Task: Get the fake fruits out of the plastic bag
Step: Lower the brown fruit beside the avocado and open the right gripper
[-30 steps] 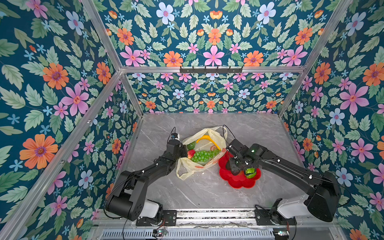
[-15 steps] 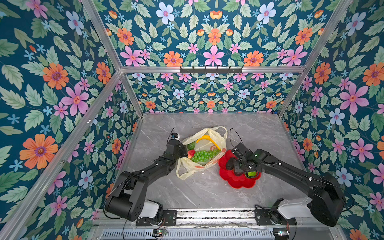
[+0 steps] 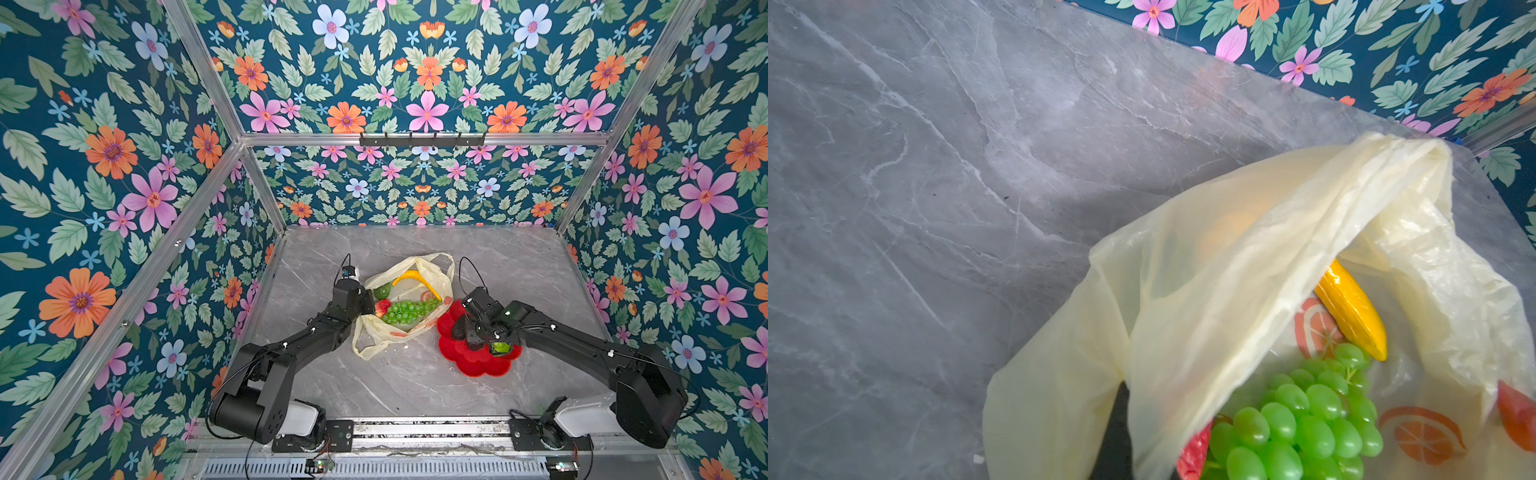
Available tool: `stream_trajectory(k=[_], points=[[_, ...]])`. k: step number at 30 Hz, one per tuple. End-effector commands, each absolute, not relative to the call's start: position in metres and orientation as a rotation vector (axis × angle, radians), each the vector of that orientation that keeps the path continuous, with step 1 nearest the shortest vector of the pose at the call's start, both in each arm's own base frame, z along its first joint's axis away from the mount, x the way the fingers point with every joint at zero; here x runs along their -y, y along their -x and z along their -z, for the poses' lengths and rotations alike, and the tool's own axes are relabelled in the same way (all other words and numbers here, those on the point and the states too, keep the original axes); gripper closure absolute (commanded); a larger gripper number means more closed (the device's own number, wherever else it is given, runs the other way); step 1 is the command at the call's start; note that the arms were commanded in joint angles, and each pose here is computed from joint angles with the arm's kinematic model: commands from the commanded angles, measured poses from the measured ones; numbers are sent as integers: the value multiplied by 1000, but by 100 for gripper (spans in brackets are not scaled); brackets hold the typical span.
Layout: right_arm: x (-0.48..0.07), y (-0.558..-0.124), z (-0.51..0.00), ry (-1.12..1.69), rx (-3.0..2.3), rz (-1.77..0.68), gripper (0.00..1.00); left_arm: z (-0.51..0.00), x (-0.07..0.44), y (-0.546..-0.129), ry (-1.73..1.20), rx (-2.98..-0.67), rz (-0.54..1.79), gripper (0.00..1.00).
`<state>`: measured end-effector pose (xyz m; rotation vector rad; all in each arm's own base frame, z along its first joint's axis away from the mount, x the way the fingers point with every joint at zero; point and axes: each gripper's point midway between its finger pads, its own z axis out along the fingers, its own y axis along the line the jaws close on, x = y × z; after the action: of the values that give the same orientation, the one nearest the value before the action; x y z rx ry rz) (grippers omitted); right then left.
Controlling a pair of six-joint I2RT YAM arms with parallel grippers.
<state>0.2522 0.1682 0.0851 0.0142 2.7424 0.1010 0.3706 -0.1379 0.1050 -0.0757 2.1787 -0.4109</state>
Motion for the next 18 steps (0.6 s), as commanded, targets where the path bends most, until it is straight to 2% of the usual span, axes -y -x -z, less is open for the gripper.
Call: stream_trajectory(k=[1,7,13,18], points=[[-168,-259,-86,-30,-2709,-92,98,-108,137,-371,82,-2166,413,100],[-169,-260,-83,-35,-2710,-89,96,-109,138,-371,81,-2164,416,100],[-166,-257,-84,-36,-2711,-83,80,-109,137,-370,83,-2163,414,100],[-165,-258,-87,-37,-2709,-83,73,-110,138,-370,82,-2160,417,100]])
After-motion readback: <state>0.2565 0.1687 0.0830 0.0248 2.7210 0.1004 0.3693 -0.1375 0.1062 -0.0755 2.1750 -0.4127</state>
